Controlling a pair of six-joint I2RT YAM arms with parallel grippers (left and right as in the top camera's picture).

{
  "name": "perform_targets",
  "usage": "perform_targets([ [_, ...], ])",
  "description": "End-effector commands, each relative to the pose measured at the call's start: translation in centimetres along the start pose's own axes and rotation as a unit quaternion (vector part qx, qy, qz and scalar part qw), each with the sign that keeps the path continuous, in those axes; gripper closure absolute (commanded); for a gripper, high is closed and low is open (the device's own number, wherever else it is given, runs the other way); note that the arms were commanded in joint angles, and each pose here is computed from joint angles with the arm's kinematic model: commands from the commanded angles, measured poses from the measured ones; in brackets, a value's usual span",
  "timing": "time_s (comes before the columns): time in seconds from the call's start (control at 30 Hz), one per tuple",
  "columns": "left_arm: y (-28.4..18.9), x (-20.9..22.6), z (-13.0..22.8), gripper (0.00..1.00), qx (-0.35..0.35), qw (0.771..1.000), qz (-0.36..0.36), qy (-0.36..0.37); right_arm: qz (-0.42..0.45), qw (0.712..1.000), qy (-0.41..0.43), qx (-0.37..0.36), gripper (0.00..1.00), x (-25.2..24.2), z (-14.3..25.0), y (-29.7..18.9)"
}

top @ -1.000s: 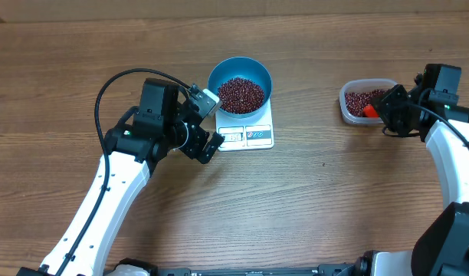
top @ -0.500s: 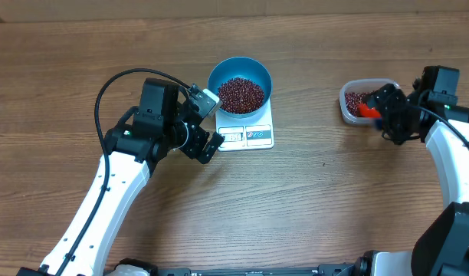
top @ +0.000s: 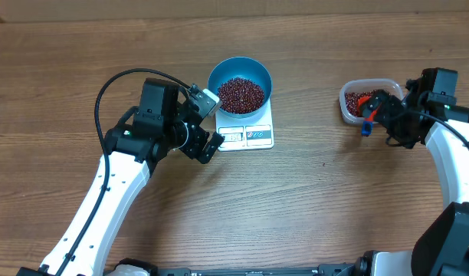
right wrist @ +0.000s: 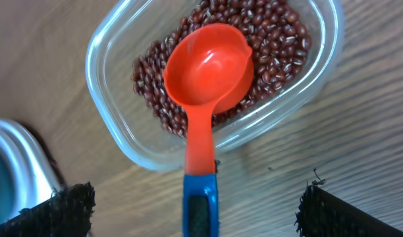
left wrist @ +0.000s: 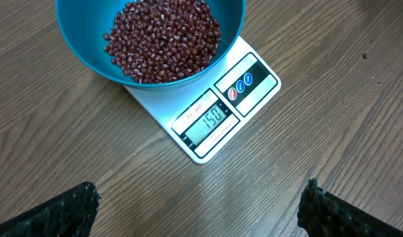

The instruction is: Scoop item into bowl and weigh 150g on scale

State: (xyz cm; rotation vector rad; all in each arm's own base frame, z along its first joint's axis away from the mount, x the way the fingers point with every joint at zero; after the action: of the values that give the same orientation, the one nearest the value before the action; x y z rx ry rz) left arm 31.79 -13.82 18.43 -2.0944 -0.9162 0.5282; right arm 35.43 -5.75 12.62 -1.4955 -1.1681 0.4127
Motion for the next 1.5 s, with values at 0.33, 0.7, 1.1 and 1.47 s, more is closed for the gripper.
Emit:
perform_targets([
  [0.33, -0.4, -0.6, -0.3, 0.0, -0.009, 1.0, 0.008, 0.015, 0.0, 0.967, -0.249, -0.048, 0.0, 1.2, -2.8, -1.7],
  [0.7, -0.4, -0.6, -0.3, 0.0, -0.009, 1.0, 0.008, 0.015, 0.0, 0.967, -0.249, -0.047, 0.0, 1.2, -2.7, -1.7],
  [1.1, -0.4, -0.6, -0.3, 0.0, -0.009, 1.0, 0.008, 0.015, 0.0, 0.967, -0.249, -0.047, 0.0, 1.2, -2.7, -1.7],
  [1.47, -0.4, -0.6, -0.3, 0.01, -0.009, 1.0, 0.008, 0.015, 0.0, 0.967, -0.249, -0.047, 0.0, 1.2, -2.7, -1.7],
])
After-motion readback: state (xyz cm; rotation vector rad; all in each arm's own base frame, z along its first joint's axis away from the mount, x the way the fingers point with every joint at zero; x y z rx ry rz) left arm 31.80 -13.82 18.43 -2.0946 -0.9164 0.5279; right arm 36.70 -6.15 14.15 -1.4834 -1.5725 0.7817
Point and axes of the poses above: each gripper's point midway between its finger pads, its own y axis out along the fingers, its own x axis along the line the jaws close on, z = x × y, the point moved 2 cm from there along -y, back along the fingers
